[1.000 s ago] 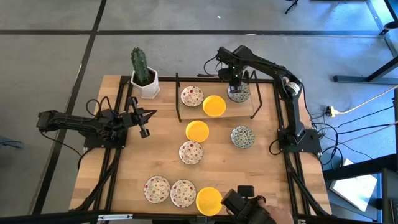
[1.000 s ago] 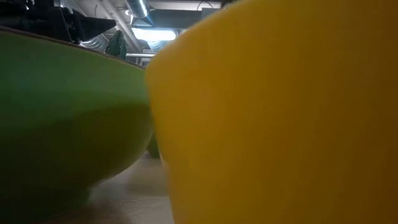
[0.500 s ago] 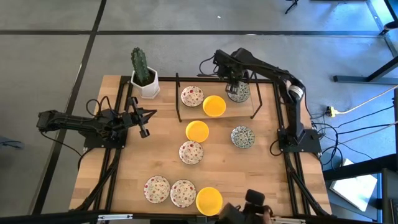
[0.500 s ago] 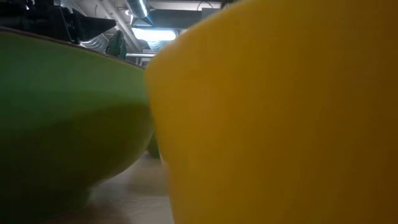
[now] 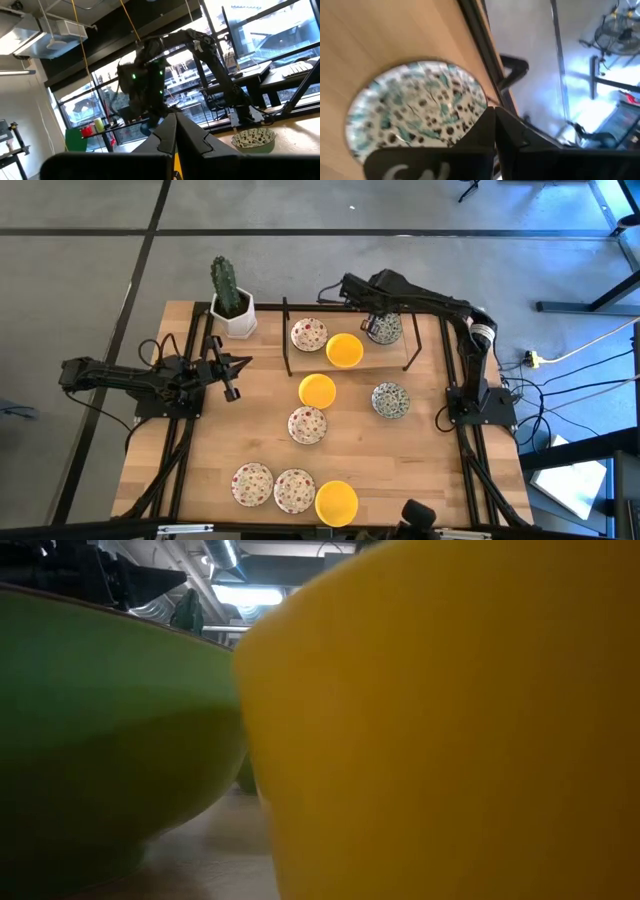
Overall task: Pick & Place Mini bowls
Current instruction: Stack the blue patterned bowl on the blue patterned bowl on the shelf
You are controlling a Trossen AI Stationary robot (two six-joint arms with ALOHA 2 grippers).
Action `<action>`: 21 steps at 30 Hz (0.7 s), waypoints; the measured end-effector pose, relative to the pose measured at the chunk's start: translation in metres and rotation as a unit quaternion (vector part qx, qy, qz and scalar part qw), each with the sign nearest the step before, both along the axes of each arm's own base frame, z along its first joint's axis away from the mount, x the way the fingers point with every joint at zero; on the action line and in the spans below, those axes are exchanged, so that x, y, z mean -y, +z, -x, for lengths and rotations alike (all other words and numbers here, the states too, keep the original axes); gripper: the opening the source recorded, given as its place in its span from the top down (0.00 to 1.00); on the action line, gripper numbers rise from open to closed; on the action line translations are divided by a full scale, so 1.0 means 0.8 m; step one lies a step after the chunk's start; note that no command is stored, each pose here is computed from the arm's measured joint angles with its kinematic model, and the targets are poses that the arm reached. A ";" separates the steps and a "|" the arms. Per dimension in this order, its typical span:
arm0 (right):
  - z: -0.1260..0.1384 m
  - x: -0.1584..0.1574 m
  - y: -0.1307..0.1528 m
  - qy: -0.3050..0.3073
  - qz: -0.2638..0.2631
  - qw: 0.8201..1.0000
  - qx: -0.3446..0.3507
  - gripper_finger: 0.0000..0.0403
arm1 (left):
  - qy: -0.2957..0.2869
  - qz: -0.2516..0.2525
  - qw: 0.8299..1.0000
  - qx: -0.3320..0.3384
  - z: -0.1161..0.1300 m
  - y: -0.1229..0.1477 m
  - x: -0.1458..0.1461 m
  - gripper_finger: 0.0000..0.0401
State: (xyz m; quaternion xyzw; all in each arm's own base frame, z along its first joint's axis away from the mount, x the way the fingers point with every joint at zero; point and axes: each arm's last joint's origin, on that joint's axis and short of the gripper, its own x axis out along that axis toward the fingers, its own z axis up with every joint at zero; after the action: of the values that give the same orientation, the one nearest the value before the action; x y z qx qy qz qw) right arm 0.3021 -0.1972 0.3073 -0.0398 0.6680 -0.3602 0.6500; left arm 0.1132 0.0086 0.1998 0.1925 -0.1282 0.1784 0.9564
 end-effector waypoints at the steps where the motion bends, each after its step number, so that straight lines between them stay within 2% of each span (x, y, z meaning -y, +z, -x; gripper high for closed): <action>1: 0.001 0.000 -0.007 0.001 -0.004 1.000 -0.010 0.99 | 0.000 0.001 1.000 0.000 0.000 0.000 0.000 0.98; 8: 0.012 0.010 -0.050 -0.010 0.014 0.998 -0.065 0.99 | -0.001 0.003 1.000 0.001 0.000 0.000 0.000 1.00; 13: 0.013 0.017 -0.068 -0.001 0.016 0.998 -0.063 0.99 | -0.001 0.003 1.000 0.002 0.000 0.000 0.000 0.99; 21: 0.012 0.023 -0.075 0.007 0.014 0.999 -0.044 1.00 | -0.001 0.003 1.000 0.002 0.000 0.000 0.000 0.99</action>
State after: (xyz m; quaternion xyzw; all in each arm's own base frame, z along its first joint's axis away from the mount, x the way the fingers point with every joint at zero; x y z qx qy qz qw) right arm 0.2928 -0.2159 0.2470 -0.0694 0.6901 -0.3633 0.6221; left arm 0.1132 0.0086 0.2000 0.1889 -0.1295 0.1779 0.9570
